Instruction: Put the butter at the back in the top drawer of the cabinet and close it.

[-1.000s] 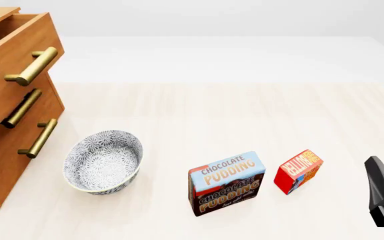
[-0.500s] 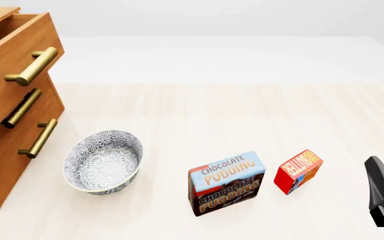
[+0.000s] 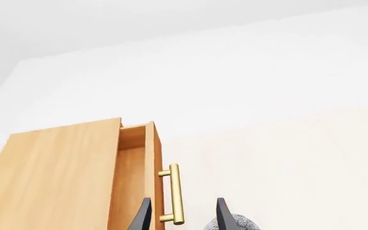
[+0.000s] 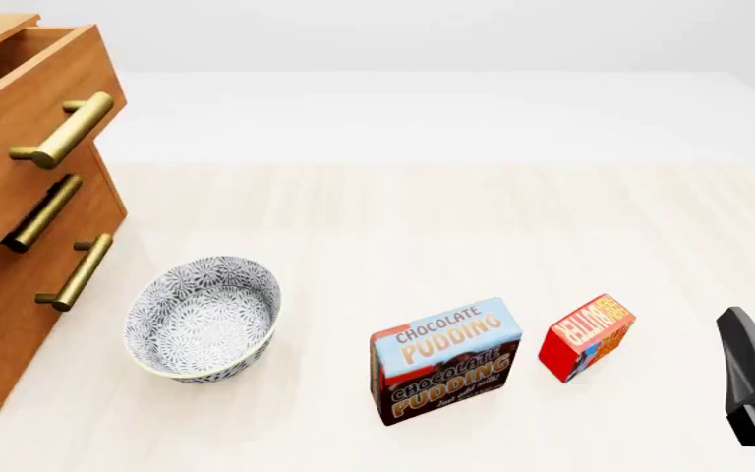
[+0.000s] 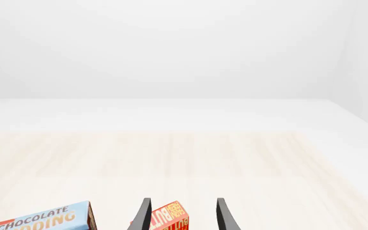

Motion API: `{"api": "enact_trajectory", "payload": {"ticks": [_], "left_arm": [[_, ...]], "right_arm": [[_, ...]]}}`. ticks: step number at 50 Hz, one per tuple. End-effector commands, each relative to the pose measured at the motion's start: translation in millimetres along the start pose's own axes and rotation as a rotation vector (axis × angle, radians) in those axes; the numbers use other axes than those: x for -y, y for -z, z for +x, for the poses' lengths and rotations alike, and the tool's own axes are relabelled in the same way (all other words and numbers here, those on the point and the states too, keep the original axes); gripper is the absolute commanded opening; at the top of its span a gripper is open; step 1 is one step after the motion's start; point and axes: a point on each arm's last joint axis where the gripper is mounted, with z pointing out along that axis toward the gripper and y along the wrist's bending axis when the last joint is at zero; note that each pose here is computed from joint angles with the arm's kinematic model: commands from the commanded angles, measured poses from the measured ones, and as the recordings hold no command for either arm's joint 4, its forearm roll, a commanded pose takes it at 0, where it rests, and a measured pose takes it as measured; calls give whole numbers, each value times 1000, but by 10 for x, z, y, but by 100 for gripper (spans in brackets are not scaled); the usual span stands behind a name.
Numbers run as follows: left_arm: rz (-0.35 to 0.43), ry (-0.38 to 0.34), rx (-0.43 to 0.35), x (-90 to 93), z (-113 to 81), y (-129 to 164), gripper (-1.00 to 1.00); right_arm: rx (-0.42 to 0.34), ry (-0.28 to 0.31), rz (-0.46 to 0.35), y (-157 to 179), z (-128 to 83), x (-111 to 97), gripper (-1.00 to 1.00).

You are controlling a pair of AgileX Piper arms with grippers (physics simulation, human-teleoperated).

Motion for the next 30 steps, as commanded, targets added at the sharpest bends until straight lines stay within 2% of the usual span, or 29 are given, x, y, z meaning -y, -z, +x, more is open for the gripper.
{"api": "enact_trajectory", "payload": {"ticks": [1,6,12,19,21,30], "left_arm": [[19,89,-42,24,-40,-57,100],[-16,83,-30,-42,-83,15,100],[-2,106,-53,-20,-93,-19,100],[-37,118,-55,-88,-129,4,100],[-2,138,-77,-27,-128,-90,100],[-39,153,-95,-95,-103,-138,100]], "right_arm": [[0,0,0,0,0,0,100],[0,0,0,0,0,0,100],[0,0,0,0,0,0,100],[0,0,0,0,0,0,100],[0,0,0,0,0,0,100],[0,0,0,0,0,0,100]]}}
